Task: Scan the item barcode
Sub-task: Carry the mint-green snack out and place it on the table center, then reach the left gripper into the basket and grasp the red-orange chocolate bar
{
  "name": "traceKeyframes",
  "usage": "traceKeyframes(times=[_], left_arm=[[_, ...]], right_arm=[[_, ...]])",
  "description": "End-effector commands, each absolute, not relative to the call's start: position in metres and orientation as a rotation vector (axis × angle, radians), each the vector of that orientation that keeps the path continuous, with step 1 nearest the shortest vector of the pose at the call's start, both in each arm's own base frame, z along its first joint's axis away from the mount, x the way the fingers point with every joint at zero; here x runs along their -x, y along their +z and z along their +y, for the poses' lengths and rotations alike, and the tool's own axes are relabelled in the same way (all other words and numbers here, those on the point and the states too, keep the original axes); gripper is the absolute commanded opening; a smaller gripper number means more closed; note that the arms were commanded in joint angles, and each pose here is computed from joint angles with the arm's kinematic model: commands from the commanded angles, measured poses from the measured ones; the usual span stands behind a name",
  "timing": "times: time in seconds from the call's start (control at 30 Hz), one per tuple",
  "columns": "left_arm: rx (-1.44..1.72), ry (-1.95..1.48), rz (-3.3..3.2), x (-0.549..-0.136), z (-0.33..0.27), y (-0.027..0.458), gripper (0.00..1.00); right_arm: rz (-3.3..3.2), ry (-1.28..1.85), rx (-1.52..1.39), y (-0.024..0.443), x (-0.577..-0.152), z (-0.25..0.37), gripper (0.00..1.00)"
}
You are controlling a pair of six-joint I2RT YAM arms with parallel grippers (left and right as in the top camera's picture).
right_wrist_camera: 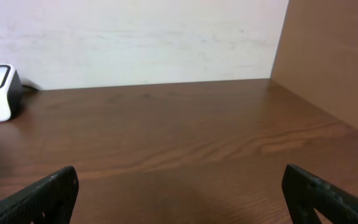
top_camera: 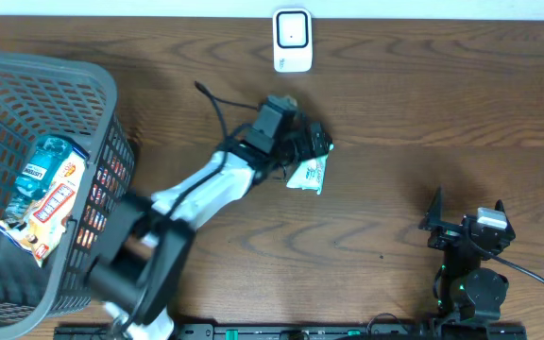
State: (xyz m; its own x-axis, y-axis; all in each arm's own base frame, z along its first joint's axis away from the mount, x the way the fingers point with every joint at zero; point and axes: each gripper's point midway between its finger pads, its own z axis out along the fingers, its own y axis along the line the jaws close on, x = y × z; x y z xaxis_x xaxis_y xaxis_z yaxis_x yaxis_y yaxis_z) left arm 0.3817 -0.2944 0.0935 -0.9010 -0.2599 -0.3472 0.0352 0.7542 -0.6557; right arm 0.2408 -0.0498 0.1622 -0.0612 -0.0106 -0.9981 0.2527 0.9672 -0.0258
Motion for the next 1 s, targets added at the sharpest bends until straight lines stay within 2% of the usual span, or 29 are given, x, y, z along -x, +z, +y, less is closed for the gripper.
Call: traceKeyframes(times=[0.0, 0.1, 0.13, 0.27, 0.47, 0.57, 0.7, 0.83, 0.97], left_arm=[[0.021, -0.997, 2.305, -0.389, -0.279, 0.182, 0.99], [-0.015, -0.997, 2.128, -0.387, -0.254, 0.251, 0.99], [-0.036, -0.977, 2.028, -0.384, -0.236, 0.287, 0.99], [-0.114, -0.84, 1.782, -0.366, -0.18, 0.368, 0.99], [-0.025, -0.529, 1.56, -0.337, -0.078, 0.437, 0.99], [0.316, -0.285, 1.579, -0.325, 0.006, 0.426, 0.99], [0.969, 0.006, 1.606, -0.277, 0.109, 0.36, 0.99], [1.477, 0.173, 1.583, -0.223, 0.152, 0.29, 0.99], [1.686, 0.286, 1.638, -0.205, 0.167, 0.247, 0.99]], right_arm=[[1.623, -0.231, -0.177, 0.161, -0.241, -0.05, 0.99], [1.623, -0.231, -0.177, 0.161, -0.241, -0.05, 0.99], [1.623, -0.231, -0.177, 0.161, -0.241, -0.05, 0.99], [1.623, -0.231, -0.177, 0.161, -0.241, -0.05, 0.99], [1.623, -0.231, -0.177, 0.161, -0.241, -0.05, 0.99], [1.623, -0.231, -0.177, 0.161, -0.241, -0.05, 0.99], [1.623, -0.231, -0.177, 0.161, -0.241, -0.05, 0.99], [1.623, -0.231, -0.177, 0.161, -0.241, -0.05, 0.99], [1.623, -0.231, -0.177, 0.161, -0.241, -0.05, 0.99]])
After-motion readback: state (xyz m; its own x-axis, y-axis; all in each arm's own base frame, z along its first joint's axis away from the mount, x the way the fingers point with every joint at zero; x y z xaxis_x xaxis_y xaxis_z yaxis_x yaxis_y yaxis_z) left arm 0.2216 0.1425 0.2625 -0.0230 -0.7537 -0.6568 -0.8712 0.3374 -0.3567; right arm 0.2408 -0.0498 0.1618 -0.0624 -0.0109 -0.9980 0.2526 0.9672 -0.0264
